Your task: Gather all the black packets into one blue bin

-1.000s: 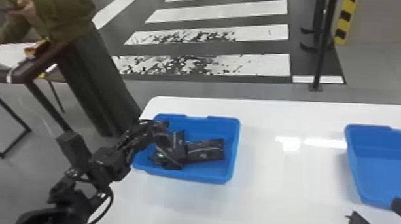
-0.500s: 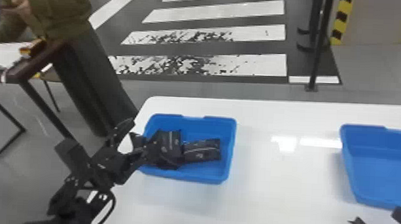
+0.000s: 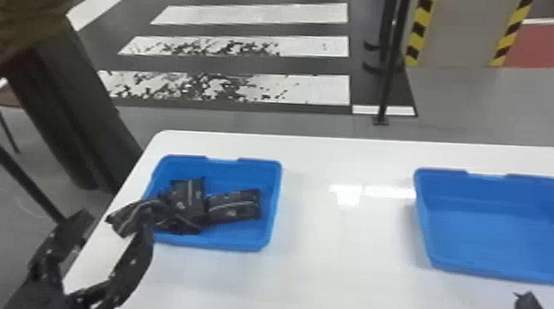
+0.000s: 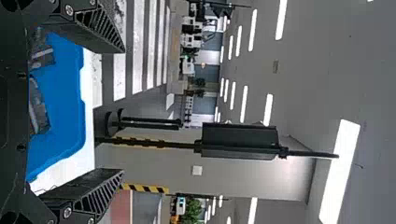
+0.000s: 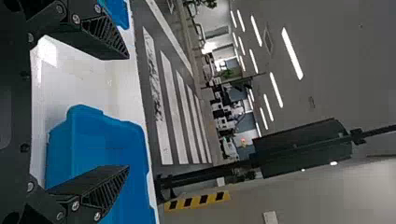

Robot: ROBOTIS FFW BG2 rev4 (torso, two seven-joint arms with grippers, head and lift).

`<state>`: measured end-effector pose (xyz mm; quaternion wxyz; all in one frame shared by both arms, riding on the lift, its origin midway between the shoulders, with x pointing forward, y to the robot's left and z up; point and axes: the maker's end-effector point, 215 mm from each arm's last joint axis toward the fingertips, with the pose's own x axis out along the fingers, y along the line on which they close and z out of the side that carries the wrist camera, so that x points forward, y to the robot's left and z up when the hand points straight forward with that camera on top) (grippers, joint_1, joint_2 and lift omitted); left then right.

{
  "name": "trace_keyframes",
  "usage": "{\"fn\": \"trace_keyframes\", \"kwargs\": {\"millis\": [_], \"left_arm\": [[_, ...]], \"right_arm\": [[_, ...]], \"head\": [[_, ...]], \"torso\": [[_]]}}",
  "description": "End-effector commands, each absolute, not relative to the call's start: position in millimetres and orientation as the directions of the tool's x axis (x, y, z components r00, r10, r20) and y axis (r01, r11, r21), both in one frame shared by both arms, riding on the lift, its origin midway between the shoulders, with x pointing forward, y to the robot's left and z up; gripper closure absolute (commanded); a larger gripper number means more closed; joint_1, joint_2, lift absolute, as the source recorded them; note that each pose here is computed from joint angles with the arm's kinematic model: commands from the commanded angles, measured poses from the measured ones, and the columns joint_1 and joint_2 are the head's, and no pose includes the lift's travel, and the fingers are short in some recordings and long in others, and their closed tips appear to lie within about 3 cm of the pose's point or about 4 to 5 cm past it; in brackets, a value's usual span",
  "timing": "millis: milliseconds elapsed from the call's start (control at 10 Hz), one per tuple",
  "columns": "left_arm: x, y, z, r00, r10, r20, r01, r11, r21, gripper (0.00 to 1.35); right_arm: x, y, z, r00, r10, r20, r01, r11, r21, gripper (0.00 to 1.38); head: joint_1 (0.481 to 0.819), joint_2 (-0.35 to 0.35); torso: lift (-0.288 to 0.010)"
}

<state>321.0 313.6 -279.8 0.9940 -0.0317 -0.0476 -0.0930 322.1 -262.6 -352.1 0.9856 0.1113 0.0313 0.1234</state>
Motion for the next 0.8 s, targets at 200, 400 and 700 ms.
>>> {"fn": "trace_keyframes", "kwargs": {"millis": [200,400,700], "left_arm": [[266.9,300.4,-309.8,0.98,-0.197,-0.04,0.192,0.977,-0.092,0.13],[259.4,312.2,-311.0,0.984,-0.167,-0.056,0.164,0.985,-0.048,0.13],[258.8,311.5,-311.0,0.983,-0.173,-0.062,0.172,0.985,-0.027,0.13]], "right_arm": [[291.4,-325.0,-356.7,0.983,0.157,-0.097,-0.162,0.986,-0.049,0.2],[280.2,-337.2,-349.1,0.985,0.121,-0.125,-0.137,0.983,-0.126,0.2],[280.2,-335.6,-350.5,0.984,0.125,-0.13,-0.142,0.981,-0.134,0.2]], "head": [[0.695,0.011],[0.695,-0.051],[0.695,-0.053]], "torso": [[-0.11],[-0.11],[-0.11]]}}
